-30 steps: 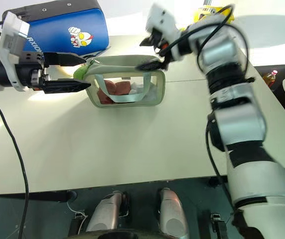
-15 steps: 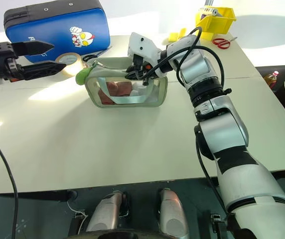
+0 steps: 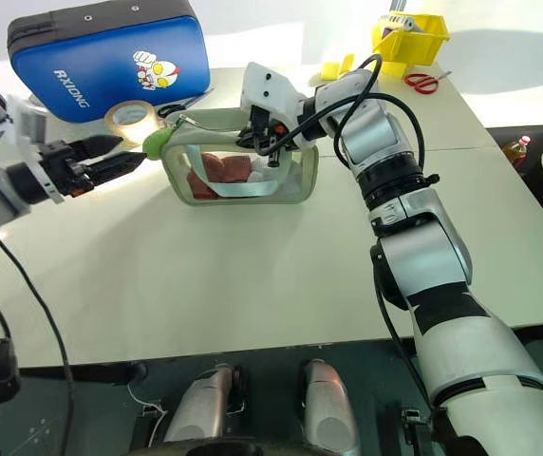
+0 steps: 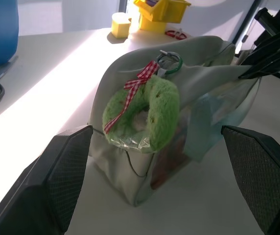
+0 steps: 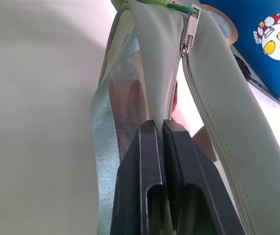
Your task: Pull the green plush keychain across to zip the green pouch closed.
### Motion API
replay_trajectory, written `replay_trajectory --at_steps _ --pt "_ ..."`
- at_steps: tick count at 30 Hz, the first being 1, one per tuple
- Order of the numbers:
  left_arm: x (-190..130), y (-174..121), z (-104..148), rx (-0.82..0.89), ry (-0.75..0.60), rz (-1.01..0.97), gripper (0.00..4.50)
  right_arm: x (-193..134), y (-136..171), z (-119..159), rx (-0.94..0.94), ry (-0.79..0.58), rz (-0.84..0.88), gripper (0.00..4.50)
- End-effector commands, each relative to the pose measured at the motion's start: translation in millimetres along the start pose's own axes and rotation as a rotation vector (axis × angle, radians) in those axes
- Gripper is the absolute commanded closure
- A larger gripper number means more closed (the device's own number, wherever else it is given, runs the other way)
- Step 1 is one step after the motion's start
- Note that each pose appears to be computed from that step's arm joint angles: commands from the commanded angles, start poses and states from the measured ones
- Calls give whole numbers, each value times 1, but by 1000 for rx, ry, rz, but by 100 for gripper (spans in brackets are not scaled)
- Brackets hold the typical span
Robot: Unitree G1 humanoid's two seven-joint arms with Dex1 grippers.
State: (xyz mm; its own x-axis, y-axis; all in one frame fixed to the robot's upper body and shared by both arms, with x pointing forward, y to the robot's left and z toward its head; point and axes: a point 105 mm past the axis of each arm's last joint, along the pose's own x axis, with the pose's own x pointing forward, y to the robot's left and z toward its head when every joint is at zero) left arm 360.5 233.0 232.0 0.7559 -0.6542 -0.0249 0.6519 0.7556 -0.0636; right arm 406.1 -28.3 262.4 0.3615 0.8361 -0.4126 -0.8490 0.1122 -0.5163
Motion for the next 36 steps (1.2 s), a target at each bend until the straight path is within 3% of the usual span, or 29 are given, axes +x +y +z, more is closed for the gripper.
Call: replay_trajectory --at_steps 1,3,10,19,24,29,32,36 --pt "5 8 15 65 -55 37 25 0 0 14 -35 -30 -2 450" --pt "8 11 20 59 -84 47 87 0 0 12 -28 -26 -6 450" --pt "18 4 35 89 -117 2 442 1 -1 11 -13 -23 -17 450" --pt "38 -25 80 242 -165 -108 442 0 -5 10 -12 -17 -43 450" --pt "75 -52 58 404 -71 -196 442 -1 -6 11 -17 -24 -51 450" --pt "86 -58 32 498 33 -252 442 0 -5 9 -6 -26 -58 450" --pt "80 -55 43 509 23 -255 361 -1 -5 9 -6 -25 -59 450" --pt "75 -48 64 560 8 -213 171 -1 -6 6 4 -22 -68 450"
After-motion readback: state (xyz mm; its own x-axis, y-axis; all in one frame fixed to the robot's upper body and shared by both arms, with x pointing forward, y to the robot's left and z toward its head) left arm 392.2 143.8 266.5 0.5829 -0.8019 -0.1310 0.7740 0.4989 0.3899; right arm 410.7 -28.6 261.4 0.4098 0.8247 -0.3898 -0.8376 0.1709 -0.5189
